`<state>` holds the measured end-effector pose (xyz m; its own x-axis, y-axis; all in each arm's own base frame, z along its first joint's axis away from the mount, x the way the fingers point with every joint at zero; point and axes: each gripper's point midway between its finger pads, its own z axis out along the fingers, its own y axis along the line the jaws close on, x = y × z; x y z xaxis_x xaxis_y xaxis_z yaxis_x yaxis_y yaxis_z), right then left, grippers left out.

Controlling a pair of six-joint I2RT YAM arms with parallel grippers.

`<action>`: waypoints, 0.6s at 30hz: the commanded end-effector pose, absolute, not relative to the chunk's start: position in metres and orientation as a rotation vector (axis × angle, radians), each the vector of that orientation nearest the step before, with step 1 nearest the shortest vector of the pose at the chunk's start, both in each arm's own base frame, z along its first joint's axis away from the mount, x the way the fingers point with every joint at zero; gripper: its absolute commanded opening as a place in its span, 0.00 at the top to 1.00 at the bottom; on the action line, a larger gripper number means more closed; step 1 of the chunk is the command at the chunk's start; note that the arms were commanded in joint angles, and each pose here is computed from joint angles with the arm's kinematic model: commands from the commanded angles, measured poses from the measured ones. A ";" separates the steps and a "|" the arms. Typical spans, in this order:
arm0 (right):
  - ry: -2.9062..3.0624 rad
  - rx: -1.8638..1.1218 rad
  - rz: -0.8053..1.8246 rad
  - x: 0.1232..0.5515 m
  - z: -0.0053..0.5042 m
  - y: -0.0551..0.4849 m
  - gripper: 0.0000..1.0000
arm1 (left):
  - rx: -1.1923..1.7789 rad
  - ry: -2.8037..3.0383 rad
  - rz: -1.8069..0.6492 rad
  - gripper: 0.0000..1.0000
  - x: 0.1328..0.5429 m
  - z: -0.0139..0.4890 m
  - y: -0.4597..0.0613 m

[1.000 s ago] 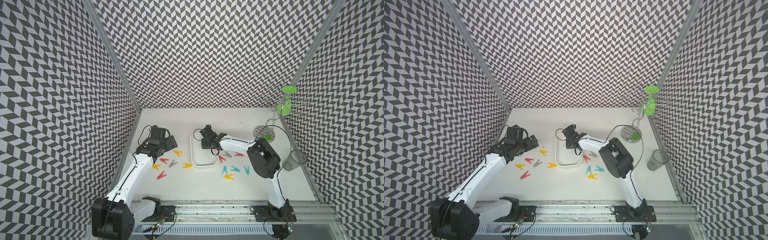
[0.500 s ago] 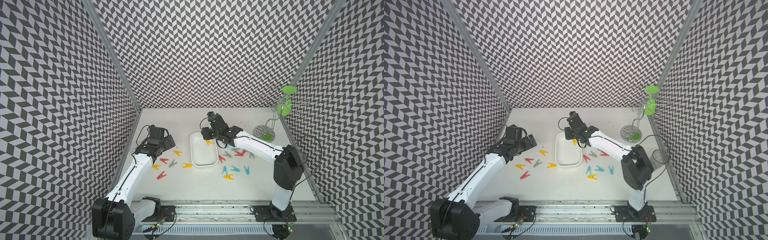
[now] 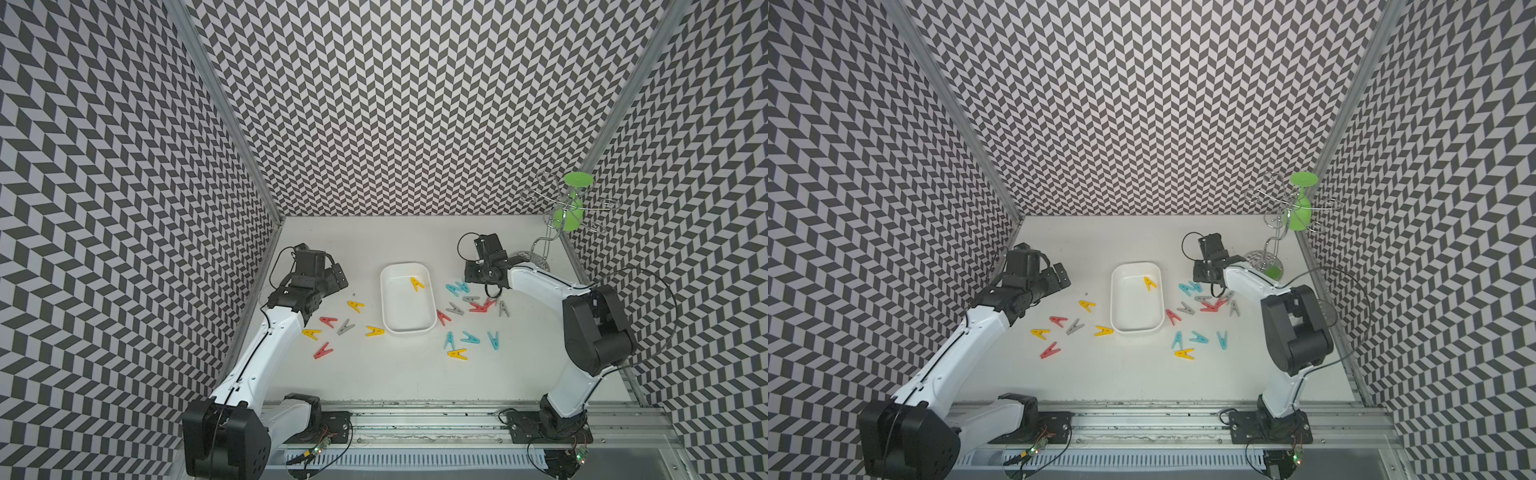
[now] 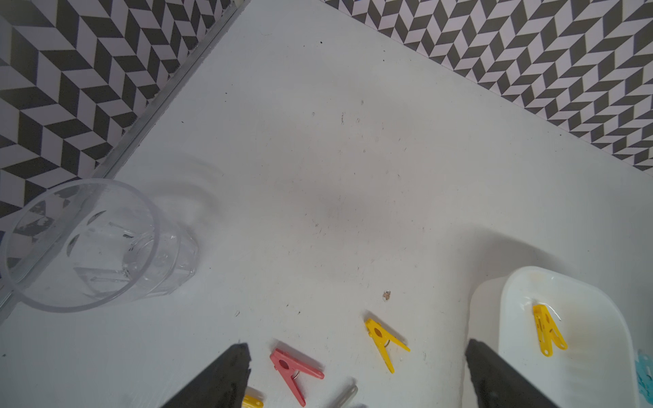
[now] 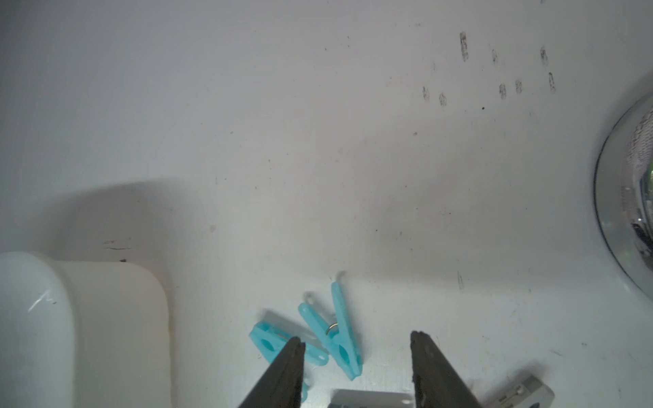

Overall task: Put the clothespins into the storage box
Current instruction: Pick up the clothespin from the center of the board.

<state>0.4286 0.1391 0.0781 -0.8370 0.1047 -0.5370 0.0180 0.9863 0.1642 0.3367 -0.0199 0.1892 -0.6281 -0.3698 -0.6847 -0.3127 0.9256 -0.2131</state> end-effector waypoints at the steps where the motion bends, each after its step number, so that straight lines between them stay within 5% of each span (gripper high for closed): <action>1: 2.517 0.039 0.246 0.444 0.079 0.148 0.54 | -0.458 2.284 -0.122 0.00 0.342 0.193 -0.023; 18: 2.613 0.000 0.257 0.452 0.036 0.159 0.70 | -0.480 2.298 -0.100 0.00 0.343 0.189 -0.020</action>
